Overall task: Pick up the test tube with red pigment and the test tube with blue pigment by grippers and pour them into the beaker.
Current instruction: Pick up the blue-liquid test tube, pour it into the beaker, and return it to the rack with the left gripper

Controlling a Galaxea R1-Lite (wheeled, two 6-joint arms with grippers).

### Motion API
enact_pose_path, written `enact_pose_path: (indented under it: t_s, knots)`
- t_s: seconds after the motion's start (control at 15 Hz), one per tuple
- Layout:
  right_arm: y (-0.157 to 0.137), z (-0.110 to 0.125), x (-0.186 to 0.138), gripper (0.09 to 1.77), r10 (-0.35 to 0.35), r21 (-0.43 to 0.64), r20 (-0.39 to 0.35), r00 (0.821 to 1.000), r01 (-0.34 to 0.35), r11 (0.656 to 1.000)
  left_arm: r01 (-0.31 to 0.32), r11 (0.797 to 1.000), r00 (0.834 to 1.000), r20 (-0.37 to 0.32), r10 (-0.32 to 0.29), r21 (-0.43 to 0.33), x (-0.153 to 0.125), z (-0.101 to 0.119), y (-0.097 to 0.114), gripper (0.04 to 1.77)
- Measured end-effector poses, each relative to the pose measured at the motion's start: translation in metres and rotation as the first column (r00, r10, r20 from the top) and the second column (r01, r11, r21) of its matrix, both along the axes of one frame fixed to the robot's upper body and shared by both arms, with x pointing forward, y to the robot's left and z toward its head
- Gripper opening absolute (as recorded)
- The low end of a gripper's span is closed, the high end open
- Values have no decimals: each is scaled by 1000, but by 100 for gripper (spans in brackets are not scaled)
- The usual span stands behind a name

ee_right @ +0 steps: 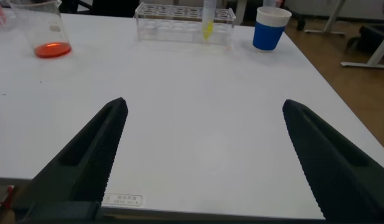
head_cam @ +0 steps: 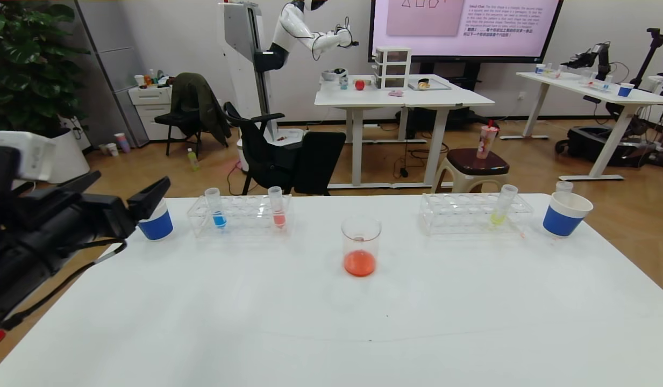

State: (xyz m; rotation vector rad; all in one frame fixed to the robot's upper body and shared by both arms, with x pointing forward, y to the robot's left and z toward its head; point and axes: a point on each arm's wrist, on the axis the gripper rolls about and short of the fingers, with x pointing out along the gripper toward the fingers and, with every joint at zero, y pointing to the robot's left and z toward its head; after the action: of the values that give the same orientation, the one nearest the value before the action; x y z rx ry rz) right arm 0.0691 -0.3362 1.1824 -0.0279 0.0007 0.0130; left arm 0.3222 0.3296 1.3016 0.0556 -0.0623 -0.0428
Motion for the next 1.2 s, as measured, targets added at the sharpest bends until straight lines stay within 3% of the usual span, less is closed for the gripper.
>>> enact_pose_path:
  t_s: [0.33, 0.6, 1.2]
  knots:
    - [0, 0, 0, 174, 0, 0, 0, 1000, 0, 1000, -8, 1000, 999, -48, 7, -24, 91, -73, -2, 175]
    - [0, 0, 0, 174, 0, 0, 0, 1000, 0, 1000, -31, 998, 996, -89, 26, -58, 129, -116, -7, 175]
    - [0, 0, 0, 174, 0, 0, 0, 1000, 0, 1000, -55, 996, 997, -64, 50, -77, 188, -131, -8, 175]
